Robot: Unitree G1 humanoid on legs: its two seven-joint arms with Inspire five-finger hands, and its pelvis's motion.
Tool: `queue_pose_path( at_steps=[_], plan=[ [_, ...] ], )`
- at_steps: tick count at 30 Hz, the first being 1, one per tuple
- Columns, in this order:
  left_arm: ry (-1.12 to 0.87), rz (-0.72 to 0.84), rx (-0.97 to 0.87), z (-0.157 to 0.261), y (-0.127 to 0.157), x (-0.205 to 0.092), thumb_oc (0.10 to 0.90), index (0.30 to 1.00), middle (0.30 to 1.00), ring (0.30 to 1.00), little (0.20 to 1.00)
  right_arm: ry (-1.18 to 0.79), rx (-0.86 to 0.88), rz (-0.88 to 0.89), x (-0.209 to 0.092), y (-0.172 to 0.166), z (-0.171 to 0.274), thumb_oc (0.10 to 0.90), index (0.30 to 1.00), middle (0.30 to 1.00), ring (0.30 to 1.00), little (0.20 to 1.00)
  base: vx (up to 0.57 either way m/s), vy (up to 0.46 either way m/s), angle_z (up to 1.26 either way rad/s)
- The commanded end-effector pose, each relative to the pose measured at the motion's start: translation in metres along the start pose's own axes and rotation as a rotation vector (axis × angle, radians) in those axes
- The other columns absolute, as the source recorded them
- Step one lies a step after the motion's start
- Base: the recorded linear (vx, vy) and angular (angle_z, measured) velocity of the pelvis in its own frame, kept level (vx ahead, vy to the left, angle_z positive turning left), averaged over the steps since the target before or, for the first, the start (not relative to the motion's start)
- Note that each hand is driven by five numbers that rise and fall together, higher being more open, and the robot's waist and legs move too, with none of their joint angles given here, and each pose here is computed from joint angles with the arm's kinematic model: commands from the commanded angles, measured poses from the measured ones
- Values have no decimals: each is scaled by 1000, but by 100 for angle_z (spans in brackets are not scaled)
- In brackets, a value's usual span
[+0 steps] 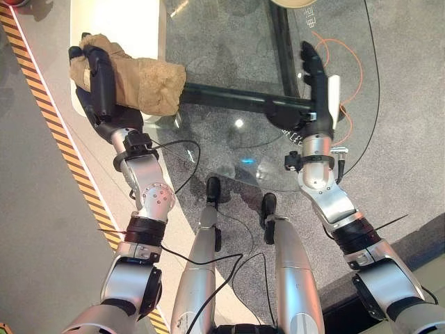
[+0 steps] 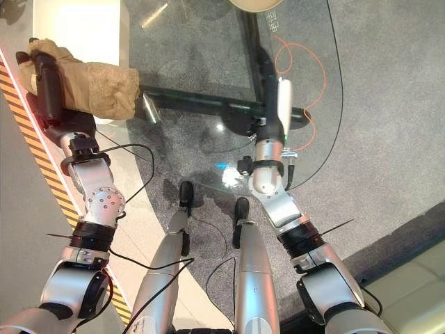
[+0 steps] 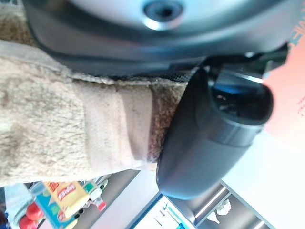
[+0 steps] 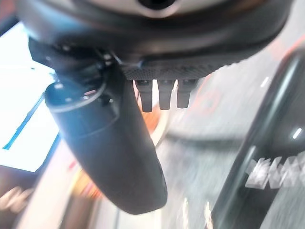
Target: Wipe the table with a cloth and put it in the basket.
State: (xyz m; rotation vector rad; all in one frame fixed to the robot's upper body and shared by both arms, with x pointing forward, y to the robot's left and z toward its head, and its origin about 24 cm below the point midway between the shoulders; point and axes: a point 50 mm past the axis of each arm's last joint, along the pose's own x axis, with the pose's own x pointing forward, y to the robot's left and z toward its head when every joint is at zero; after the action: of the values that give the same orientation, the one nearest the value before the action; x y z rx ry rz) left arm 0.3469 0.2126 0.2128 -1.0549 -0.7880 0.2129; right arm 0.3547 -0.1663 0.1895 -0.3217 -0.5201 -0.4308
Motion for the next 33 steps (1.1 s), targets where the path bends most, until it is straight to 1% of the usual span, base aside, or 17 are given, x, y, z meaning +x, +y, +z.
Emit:
queue_pose_path(
  at_steps=[1, 8, 11, 18, 26, 33],
  plan=[
    [-336, -257, 11, 57, -60, 35, 100, 300, 300, 300, 200, -213, 113, -231, 20, -27, 35, 800, 900, 900, 900, 900, 0, 0, 0],
    [-366, -230, 50, 69, -58, 50, 100, 300, 300, 300, 200, -127, 35, -434, 29, -58, 2, 800, 900, 900, 900, 900, -11, -1, 0],
    [-380, -216, 76, 78, -55, 58, 100, 300, 300, 300, 200, -61, -10, -534, 29, -78, -19, 800, 900, 900, 900, 900, 0, 0, 0],
    [-417, -186, 136, 92, -62, 74, 100, 300, 300, 300, 200, 90, -90, -652, 24, -105, -56, 800, 900, 900, 900, 900, 0, 0, 0],
    [-452, -128, 252, 102, -69, 88, 100, 300, 300, 300, 200, 287, -165, -683, 7, -127, -96, 800, 900, 900, 900, 900, 0, 0, 0],
    [-472, -50, 510, 104, -77, 101, 100, 300, 300, 300, 200, 504, -281, -647, -22, -147, -134, 800, 900, 900, 900, 900, 0, 11, -2]
  ],
)
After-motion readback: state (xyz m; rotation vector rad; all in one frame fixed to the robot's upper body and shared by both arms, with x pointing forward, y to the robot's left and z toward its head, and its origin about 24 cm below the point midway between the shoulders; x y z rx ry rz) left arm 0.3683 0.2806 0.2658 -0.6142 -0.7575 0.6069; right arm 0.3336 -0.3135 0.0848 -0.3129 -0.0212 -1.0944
